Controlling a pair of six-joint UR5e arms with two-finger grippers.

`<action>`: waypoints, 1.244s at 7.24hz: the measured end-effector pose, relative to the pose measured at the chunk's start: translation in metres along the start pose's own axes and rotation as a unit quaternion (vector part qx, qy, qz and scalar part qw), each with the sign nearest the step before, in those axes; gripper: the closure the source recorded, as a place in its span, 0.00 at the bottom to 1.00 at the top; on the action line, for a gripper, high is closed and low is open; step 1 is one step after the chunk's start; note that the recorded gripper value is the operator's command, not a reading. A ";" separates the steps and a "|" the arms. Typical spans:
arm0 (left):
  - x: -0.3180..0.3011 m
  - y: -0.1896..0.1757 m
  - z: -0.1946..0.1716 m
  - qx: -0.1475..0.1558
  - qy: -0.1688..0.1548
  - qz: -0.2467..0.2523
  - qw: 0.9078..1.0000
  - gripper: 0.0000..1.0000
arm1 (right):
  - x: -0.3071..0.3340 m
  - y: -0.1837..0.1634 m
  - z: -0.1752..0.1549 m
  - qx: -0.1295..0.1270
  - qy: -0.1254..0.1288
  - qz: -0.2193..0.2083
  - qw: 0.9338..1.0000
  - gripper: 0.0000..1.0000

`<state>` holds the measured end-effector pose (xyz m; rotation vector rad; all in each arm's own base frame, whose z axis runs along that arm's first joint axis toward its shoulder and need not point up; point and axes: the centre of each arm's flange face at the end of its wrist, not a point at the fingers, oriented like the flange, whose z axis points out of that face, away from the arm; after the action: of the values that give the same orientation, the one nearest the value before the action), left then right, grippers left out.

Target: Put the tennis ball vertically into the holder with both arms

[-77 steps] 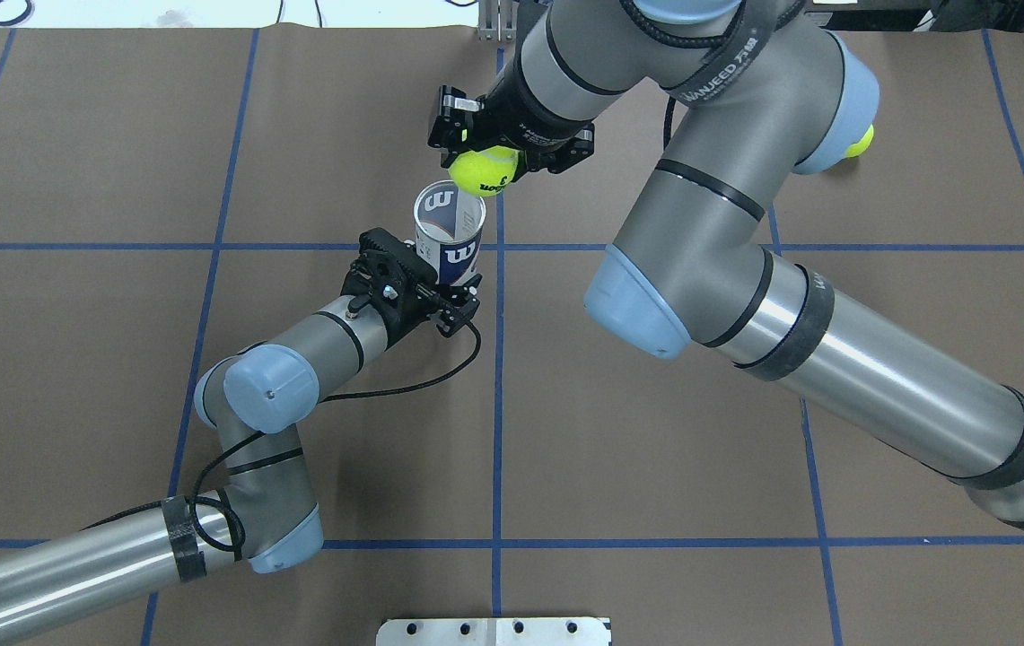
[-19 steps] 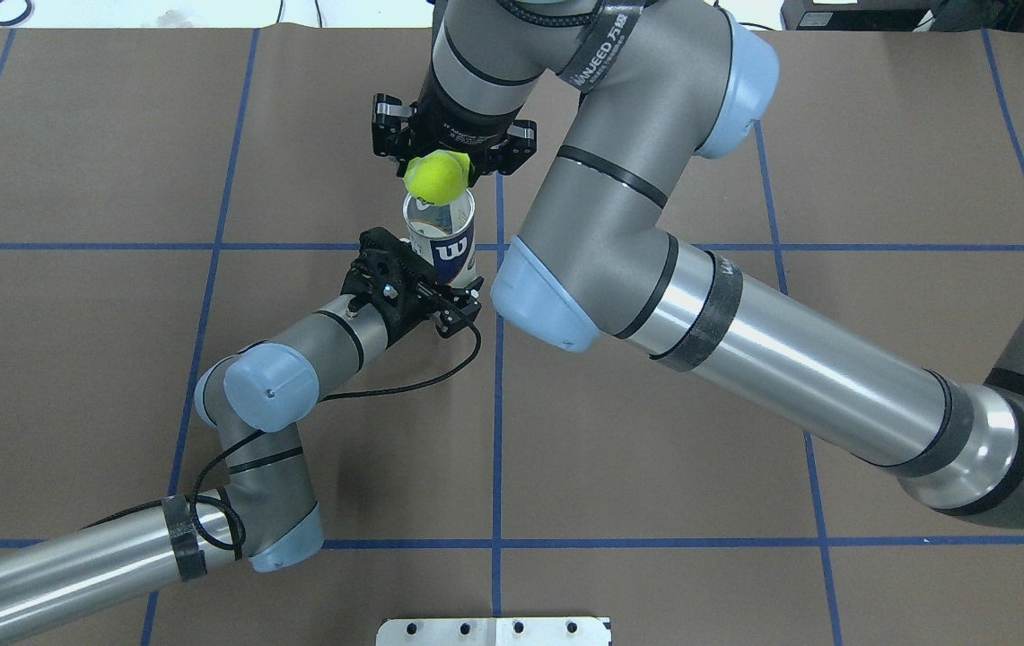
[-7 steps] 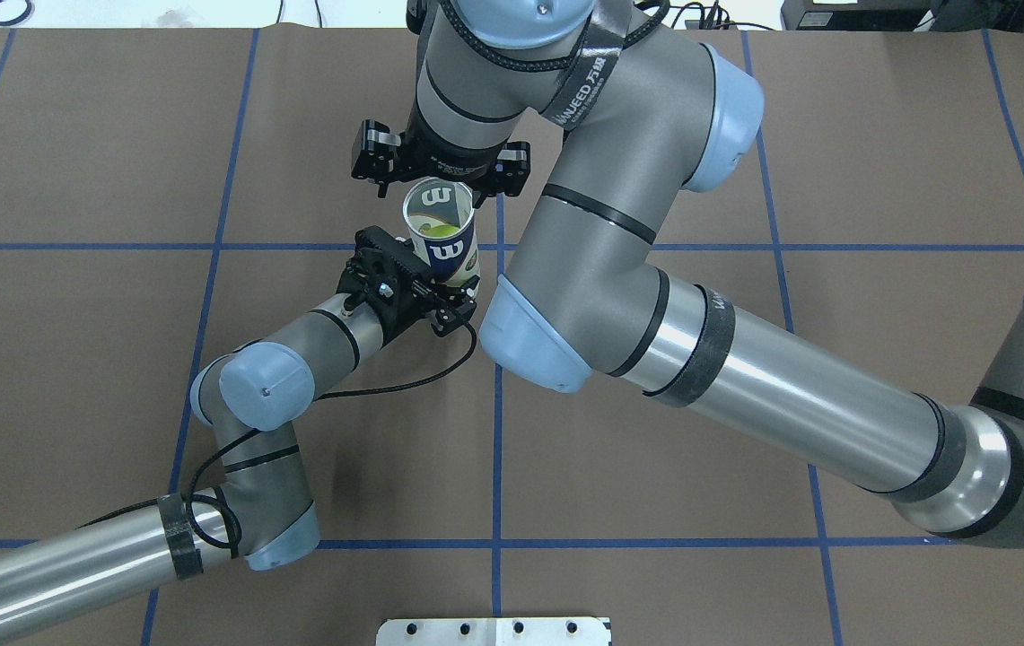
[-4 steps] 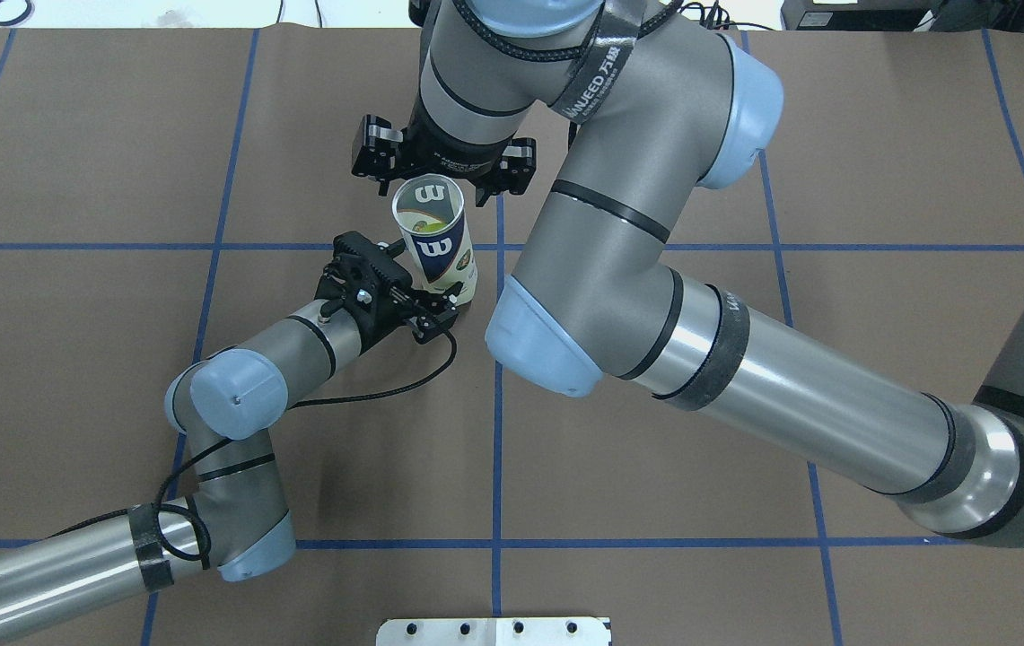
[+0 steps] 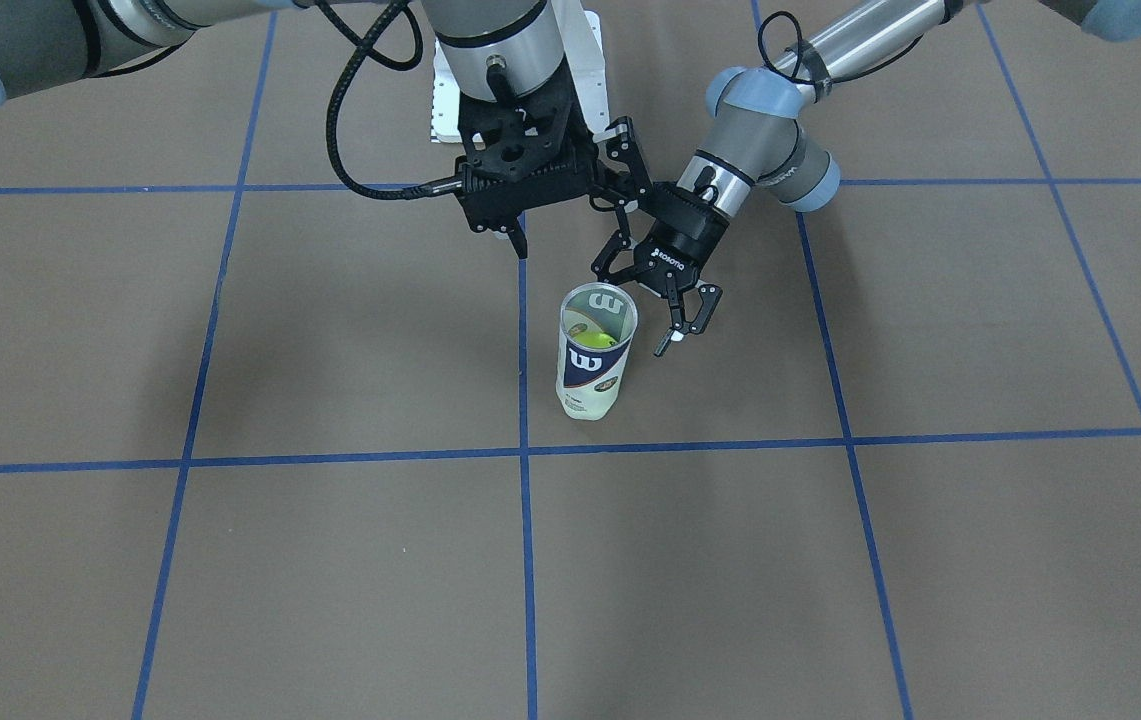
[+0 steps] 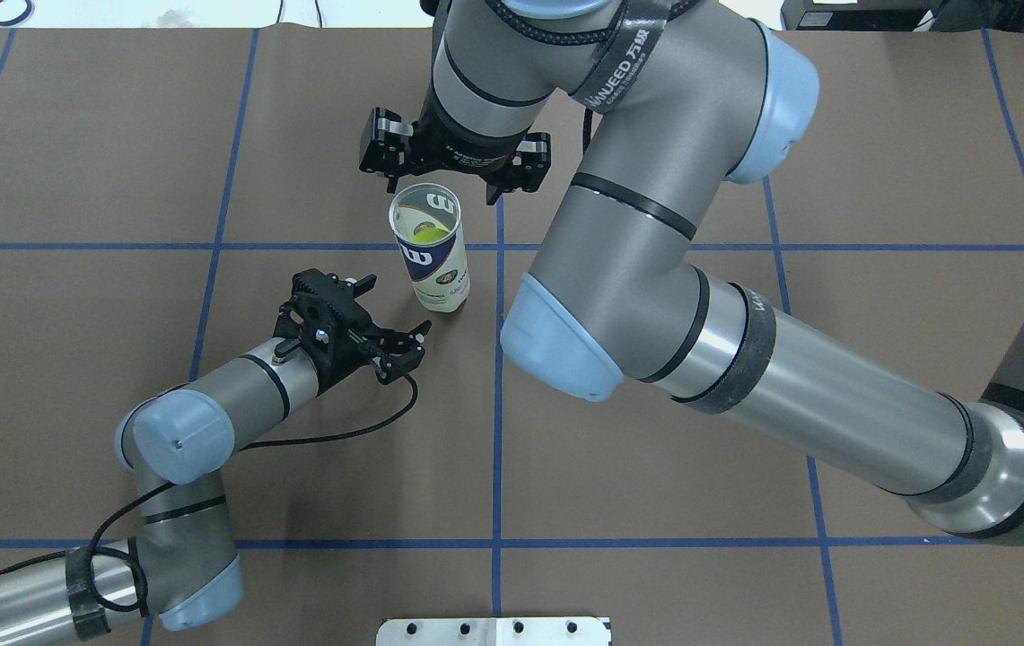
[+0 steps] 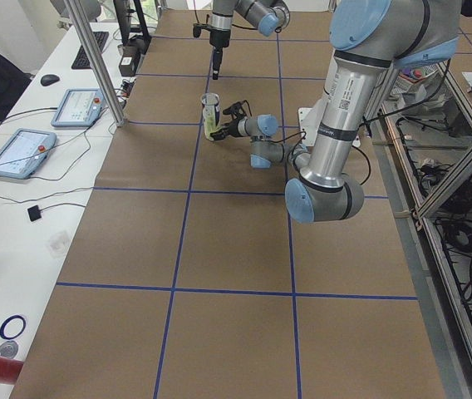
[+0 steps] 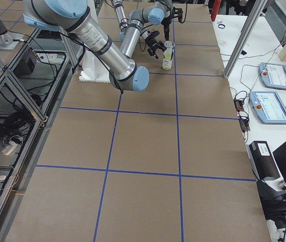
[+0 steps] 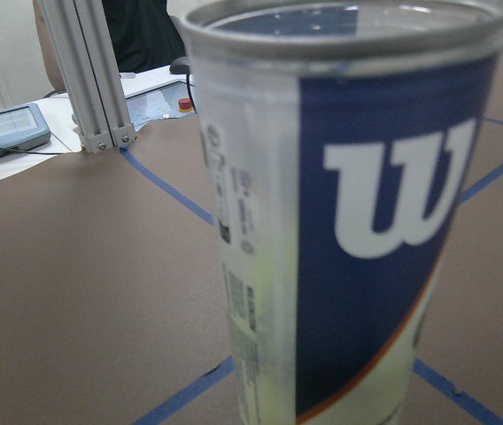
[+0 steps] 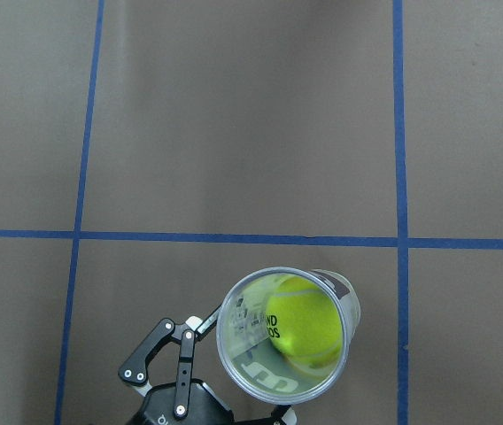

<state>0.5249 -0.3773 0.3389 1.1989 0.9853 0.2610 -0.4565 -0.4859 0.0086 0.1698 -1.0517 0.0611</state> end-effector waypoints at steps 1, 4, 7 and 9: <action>-0.001 0.008 -0.020 -0.005 0.007 0.000 1.000 0.01 | 0.003 -0.003 -0.005 0.000 0.002 0.003 1.000 0.00; -0.021 0.006 -0.102 -0.061 0.022 0.014 0.998 0.01 | 0.068 -0.001 -0.040 0.007 0.023 0.019 1.000 0.00; -0.120 -0.009 -0.131 -0.157 -0.069 0.027 0.985 0.01 | 0.195 -0.001 -0.039 0.007 0.081 -0.020 0.996 0.00; -0.230 -0.029 -0.146 -0.202 -0.144 -0.008 0.969 0.01 | 0.280 -0.018 -0.030 -0.007 0.133 -0.058 0.989 0.00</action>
<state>0.2730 -0.4406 0.4249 0.8257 0.6482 0.2522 -0.2897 -0.5068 0.2351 0.2043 -0.7741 -0.0290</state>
